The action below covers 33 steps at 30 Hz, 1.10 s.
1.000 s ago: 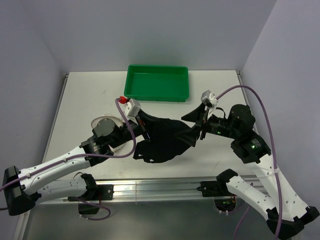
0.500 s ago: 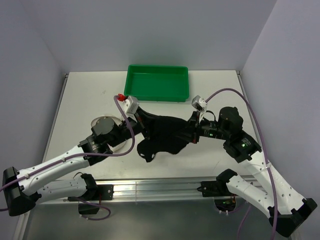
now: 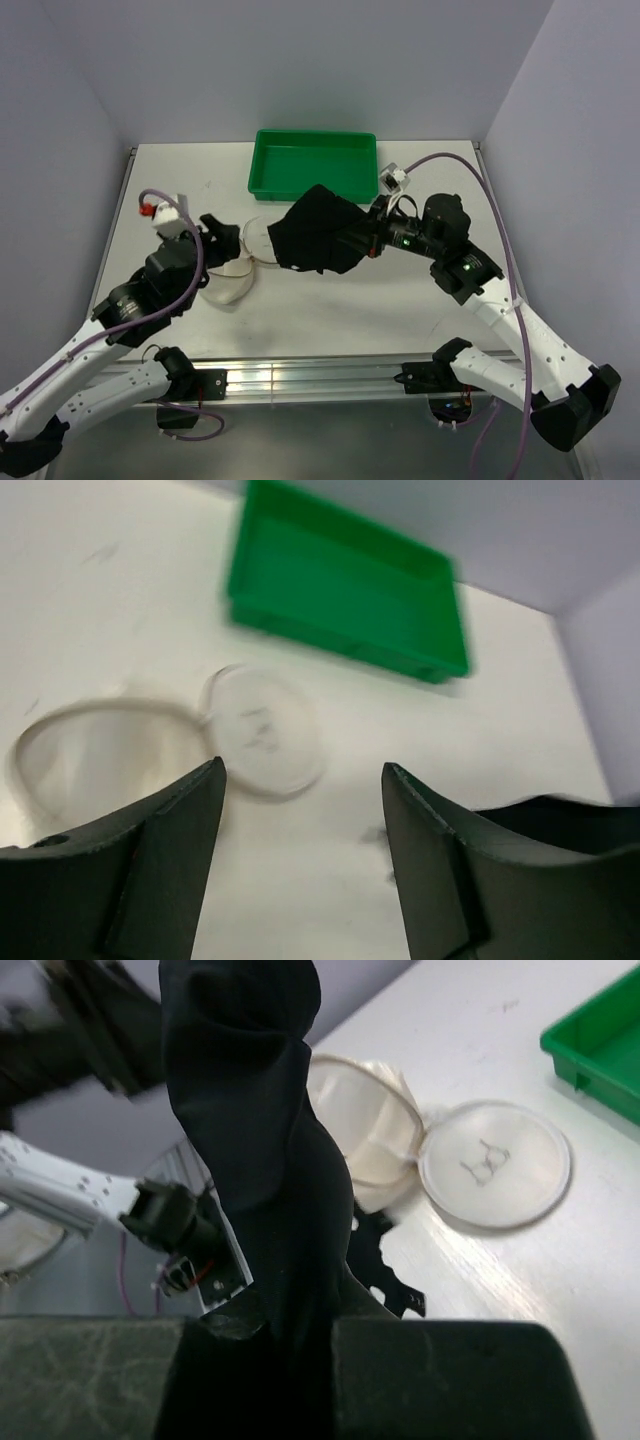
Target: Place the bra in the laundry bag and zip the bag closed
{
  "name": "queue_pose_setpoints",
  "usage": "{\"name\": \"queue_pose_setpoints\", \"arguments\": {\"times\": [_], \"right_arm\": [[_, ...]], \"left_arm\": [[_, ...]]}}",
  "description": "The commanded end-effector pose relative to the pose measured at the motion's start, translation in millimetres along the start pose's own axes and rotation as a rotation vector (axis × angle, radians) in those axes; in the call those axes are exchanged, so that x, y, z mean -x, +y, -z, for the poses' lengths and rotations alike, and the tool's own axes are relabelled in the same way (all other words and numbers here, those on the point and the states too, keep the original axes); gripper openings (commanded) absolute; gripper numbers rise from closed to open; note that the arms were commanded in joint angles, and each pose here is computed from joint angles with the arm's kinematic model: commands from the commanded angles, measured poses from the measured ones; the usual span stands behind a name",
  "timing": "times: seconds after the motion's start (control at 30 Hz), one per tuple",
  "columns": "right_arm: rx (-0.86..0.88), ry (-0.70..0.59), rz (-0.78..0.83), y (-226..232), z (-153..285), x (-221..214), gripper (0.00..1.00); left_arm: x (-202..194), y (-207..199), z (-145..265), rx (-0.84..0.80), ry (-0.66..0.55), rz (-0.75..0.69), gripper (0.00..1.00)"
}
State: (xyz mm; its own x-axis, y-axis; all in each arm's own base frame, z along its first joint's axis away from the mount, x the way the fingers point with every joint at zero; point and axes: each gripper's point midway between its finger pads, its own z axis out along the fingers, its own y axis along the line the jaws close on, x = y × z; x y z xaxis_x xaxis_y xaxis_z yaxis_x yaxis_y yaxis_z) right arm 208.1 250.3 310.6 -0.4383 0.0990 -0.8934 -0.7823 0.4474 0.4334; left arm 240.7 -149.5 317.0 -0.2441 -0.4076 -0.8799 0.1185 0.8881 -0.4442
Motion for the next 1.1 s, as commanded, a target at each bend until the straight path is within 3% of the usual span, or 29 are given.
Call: {"name": "queue_pose_setpoints", "arguments": {"times": [0.0, 0.13, 0.33, 0.6, 0.73, 0.83, 0.93, 1.07], "right_arm": [[0.111, -0.203, 0.061, 32.3, -9.8, 77.1, 0.0], [0.171, -0.205, 0.063, 44.0, -39.6, 93.6, 0.0], [0.255, -0.221, 0.095, 60.5, -92.9, 109.5, 0.0], [0.325, -0.159, 0.053, 43.9, -161.6, 90.3, 0.0], [0.327, -0.123, 0.032, 29.0, -184.7, 69.7, 0.0], [0.343, -0.078, 0.005, 22.2, -200.3, 47.8, 0.0], [0.336, -0.041, -0.009, 16.1, -214.8, 25.0, 0.0], [0.333, 0.012, -0.018, 8.8, -235.5, -14.0, 0.0]], "left_arm": [[-45.0, 109.1, 26.0, 0.413, 0.032, 0.064, 0.69], [-61.7, 141.6, 38.3, 0.501, -0.002, 0.183, 0.69], [-81.0, 156.6, 35.2, 0.543, -0.01, 0.226, 0.68], [-96.4, 156.9, -4.8, 0.508, -0.024, 0.262, 0.64], [-98.6, 176.5, -17.4, 0.536, -0.038, 0.281, 0.49], [-100.8, 182.8, -22.2, 0.526, -0.044, 0.299, 0.18], [-106.7, 184.0, -24.6, 0.51, -0.029, 0.307, 0.03], [-106.7, 184.5, -21.1, 0.505, -0.037, 0.319, 0.0]]}}
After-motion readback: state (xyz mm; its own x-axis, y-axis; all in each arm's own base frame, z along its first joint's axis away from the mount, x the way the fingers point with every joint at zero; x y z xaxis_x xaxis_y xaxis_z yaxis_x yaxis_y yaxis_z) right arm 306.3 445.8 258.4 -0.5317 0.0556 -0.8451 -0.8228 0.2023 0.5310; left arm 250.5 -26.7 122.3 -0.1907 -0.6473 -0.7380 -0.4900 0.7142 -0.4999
